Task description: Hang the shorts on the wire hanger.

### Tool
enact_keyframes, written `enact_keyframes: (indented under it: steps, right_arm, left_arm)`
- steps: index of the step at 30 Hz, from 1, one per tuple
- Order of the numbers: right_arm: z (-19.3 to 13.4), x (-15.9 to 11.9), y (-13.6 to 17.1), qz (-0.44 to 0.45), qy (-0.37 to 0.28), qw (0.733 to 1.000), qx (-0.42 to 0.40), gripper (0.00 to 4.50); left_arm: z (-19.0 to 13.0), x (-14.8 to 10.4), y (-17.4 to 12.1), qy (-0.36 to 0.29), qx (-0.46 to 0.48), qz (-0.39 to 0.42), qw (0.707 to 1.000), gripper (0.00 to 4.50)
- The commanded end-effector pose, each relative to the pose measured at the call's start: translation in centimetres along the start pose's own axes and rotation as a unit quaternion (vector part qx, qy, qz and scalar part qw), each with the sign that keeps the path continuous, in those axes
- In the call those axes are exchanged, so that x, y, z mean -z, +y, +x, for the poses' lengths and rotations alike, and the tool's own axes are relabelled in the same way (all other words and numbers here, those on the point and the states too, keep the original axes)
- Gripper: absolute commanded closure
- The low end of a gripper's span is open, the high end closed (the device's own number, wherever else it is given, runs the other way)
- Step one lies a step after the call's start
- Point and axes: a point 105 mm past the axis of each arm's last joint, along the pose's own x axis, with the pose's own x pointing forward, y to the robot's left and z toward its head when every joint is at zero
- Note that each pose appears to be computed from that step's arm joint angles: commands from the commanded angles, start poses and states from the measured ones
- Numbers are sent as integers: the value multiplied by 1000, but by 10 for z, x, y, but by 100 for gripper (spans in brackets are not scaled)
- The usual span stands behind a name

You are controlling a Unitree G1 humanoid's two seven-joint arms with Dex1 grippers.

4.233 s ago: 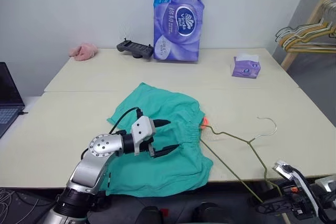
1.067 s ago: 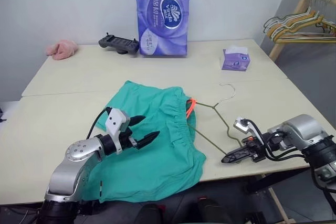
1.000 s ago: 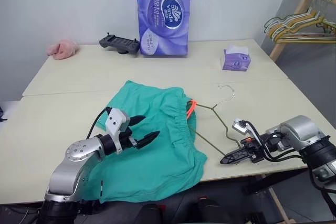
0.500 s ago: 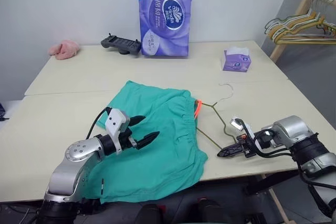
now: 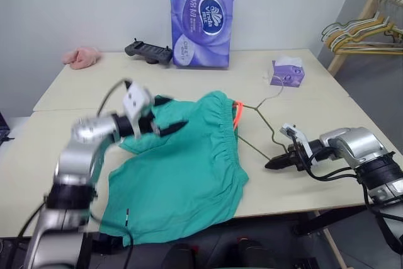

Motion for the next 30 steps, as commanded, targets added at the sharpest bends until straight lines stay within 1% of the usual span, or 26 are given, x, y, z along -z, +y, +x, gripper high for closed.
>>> enact_keyframes:
  steps: [1, 4, 7, 10, 12, 16, 19, 23, 25, 28, 30]
  right_arm:
    - [-14, -43, -15, -126, -24, 986, 108, 450]
    - [-20, -67, -17, -181, -37, 971, 152, 450]
    - [-30, -87, -17, -251, -40, 947, 196, 450]
    - [-37, -95, -15, -289, -38, 933, 213, 450]
    - [-43, -99, -13, -318, -32, 920, 227, 450]
    - [-49, -110, -5, -355, -34, 902, 244, 450]
    - [-52, -121, -1, -389, -35, 883, 259, 450]
    - [-53, -134, 5, -396, -48, 878, 265, 450]
    - [-55, -140, 7, -404, -51, 873, 269, 450]
    - [-57, -145, 9, -408, -55, 870, 270, 450]
    - [-58, -147, 11, -411, -57, 869, 269, 450]
  left_arm:
    - [15, -23, 8, 13, 74, 56, 996, 3]
    - [23, -32, 12, 50, 144, 93, 984, 3]
    - [30, -33, 21, 102, 180, 130, 970, 3]
    - [35, -28, 29, 149, 191, 159, 957, 3]
    - [40, -27, 36, 172, 176, 185, 951, 3]
    - [50, -25, 38, 192, 168, 203, 946, 3]
    - [60, -24, 32, 183, 176, 201, 946, 3]
    - [72, -14, 14, 184, 218, 203, 937, 3]
    - [72, -6, 8, 195, 237, 214, 927, 3]
    - [66, 10, 7, 228, 245, 223, 916, 3]
    - [62, 18, 8, 245, 243, 224, 912, 43]
